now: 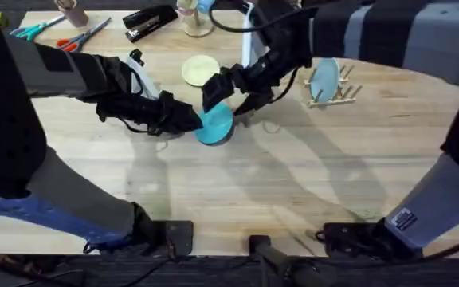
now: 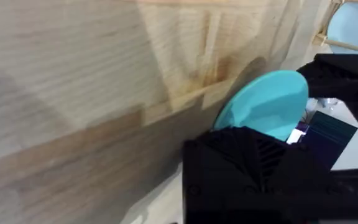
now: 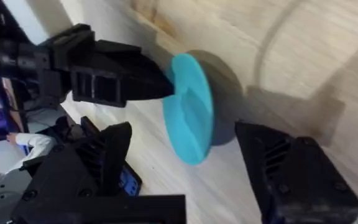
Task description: Pick up the plates from the table one by one and place each into a slot on the dish rack.
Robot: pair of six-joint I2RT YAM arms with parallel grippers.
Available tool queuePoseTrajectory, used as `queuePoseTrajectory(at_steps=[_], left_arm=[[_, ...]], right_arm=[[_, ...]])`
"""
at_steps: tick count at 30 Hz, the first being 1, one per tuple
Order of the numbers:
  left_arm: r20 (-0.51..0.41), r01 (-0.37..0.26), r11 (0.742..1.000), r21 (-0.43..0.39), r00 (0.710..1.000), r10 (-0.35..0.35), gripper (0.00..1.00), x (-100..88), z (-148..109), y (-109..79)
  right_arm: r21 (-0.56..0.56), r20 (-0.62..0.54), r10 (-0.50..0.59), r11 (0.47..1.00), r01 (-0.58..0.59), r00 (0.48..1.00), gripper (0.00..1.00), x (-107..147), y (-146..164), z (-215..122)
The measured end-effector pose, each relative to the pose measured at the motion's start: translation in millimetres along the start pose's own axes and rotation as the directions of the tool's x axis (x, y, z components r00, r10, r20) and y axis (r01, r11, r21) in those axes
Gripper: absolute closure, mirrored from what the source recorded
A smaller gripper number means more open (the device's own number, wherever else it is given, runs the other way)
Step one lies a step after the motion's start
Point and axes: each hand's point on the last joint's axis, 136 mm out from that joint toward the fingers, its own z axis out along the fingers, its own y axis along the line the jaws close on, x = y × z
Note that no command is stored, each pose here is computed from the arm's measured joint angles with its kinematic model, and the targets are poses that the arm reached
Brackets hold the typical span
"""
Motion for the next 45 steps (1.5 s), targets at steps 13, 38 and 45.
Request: queuePoseTrajectory(at_steps=[13, 38, 45], left_arm=[[0.001, -0.002, 1.0, 0.0, 1.0, 0.002, 0.958, -0.3, 0.0, 0.0], [-0.026, -0.009, 1.0, -0.012, 1.0, 0.009, 0.959, 4.0, -5.0, -1.7], [-0.033, -0.075, 0.993, -0.095, 0.997, 0.073, 0.959, 8.5, -30.3, -18.1]], right_arm=[[-0.003, -0.035, 0.051, 0.999, -0.051, 0.998, 0.046, 3.3, -2.5, 23.7], [-0.027, -0.049, 0.072, 0.997, -0.073, 0.996, 0.971, 4.5, 0.0, 20.5], [0.021, -0.063, 0.05, 0.999, -0.049, 0.997, 0.971, 13.8, -3.0, 8.4]])
